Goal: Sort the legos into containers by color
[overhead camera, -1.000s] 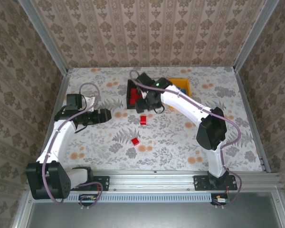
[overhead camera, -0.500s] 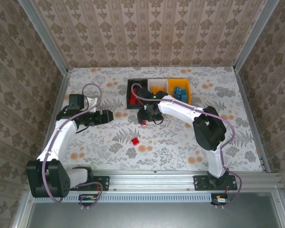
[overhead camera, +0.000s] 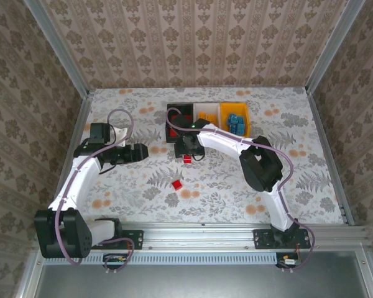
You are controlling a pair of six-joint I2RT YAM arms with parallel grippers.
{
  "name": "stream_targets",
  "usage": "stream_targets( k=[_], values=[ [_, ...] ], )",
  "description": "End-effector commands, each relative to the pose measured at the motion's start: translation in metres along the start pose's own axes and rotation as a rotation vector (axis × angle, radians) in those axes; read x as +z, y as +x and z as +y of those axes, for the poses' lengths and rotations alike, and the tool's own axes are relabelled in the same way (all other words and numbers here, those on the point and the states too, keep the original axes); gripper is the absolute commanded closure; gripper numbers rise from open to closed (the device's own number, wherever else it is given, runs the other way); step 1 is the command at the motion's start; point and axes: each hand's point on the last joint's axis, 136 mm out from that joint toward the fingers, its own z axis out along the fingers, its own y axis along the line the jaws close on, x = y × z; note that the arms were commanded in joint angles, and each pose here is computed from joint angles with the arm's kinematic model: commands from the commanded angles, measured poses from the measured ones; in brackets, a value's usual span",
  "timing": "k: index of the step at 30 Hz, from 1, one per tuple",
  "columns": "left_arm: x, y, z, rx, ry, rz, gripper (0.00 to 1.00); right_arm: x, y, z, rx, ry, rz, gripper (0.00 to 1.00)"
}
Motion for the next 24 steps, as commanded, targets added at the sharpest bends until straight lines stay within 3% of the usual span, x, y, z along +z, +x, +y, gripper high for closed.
stream_targets(
  k=[1,24],
  values=[
    [0.001,0.003,-0.003,0.033,0.01,0.009,0.2,0.007,0.0,-0.003,0.004,0.052,0.006,0.32],
    [0.002,0.003,-0.002,0.029,0.011,0.013,0.16,0.032,0.005,0.0,-0.026,0.075,0.055,0.44]
  ],
)
